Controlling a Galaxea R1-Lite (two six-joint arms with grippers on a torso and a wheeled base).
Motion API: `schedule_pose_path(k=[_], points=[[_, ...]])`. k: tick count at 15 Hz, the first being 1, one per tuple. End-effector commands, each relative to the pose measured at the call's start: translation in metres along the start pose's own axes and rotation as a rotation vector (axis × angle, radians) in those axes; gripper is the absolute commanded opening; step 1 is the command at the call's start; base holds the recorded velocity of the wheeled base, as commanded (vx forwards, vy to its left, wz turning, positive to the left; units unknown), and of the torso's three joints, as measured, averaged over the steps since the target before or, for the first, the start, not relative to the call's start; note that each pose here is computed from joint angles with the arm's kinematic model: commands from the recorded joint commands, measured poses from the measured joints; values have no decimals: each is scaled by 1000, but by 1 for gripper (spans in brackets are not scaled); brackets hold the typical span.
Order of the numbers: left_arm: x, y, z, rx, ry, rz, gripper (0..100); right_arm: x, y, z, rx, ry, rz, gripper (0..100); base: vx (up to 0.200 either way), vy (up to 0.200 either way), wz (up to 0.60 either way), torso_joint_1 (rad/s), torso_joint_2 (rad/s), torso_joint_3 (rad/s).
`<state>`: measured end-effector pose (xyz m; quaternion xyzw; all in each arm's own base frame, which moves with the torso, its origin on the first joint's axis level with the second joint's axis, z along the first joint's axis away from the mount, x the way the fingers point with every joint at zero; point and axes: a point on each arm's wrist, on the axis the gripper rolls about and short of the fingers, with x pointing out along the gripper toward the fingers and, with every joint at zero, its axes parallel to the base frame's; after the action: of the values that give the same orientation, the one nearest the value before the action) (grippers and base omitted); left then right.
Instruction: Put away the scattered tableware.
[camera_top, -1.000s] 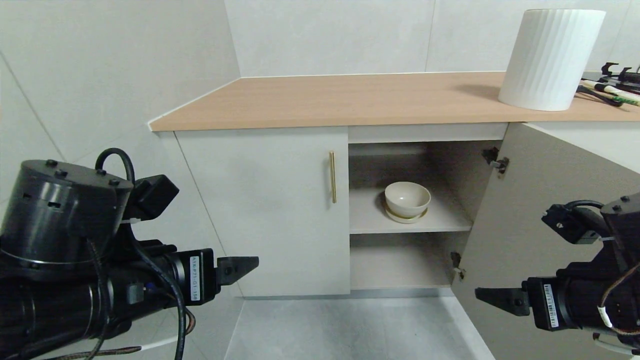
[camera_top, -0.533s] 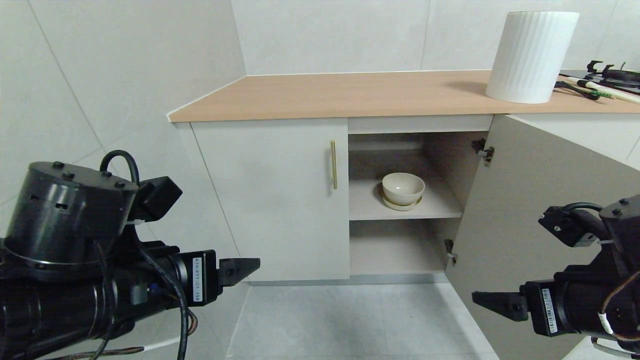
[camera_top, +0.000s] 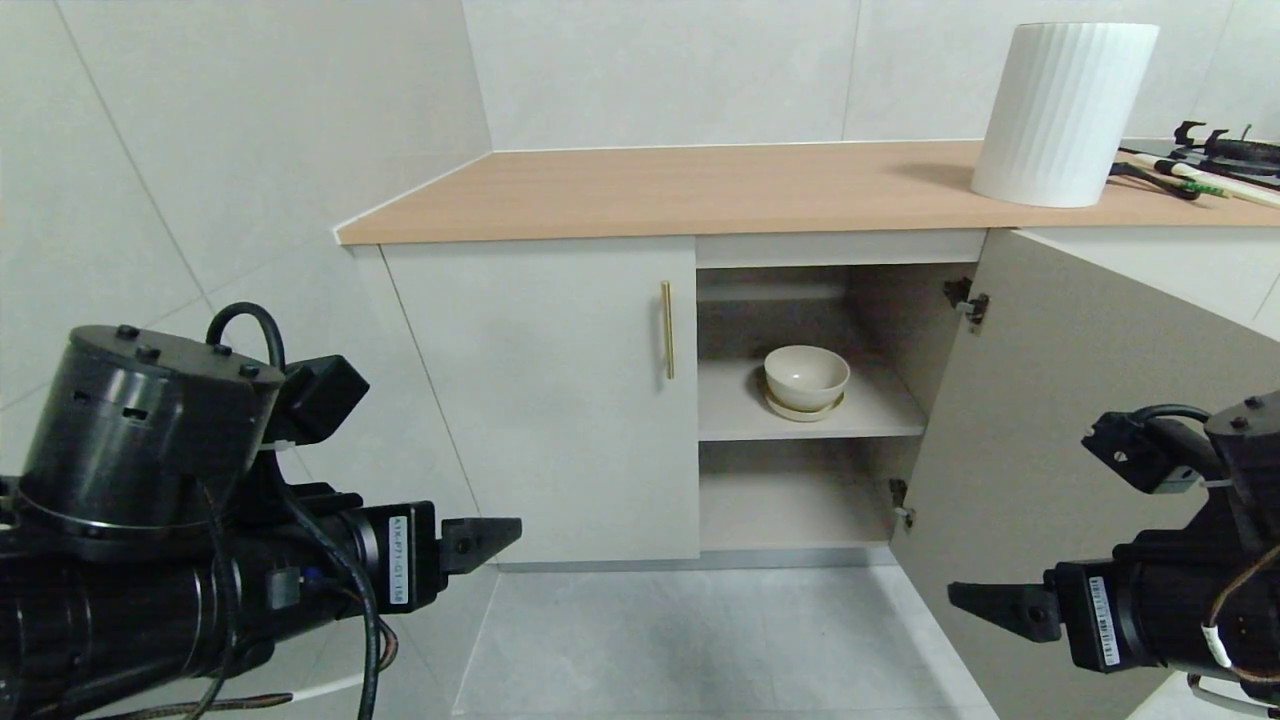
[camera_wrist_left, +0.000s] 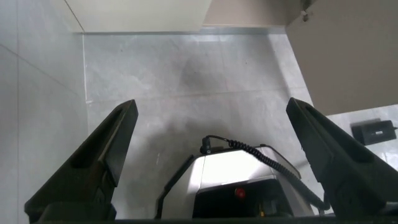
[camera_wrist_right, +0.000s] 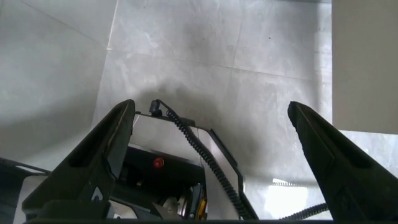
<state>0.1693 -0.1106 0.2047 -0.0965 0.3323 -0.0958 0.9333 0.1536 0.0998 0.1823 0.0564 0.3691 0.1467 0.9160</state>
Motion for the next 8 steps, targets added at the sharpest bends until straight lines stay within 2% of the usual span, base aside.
schedule_pose_path(k=[1,3,8], points=[[1,0,-1,8,5,3,100,-4,-1,-2,-10,17,-6,100,0,-200,0,12,12,12],[1,1,-2,25,7,6,100,-9,-4,-5,-50,43,-19,100,0,-200,0,0,0,5],[1,1,-2,25,7,6,100,-23,-8,-12,-111,116,-43,100,0,-200,0,5,3,0]])
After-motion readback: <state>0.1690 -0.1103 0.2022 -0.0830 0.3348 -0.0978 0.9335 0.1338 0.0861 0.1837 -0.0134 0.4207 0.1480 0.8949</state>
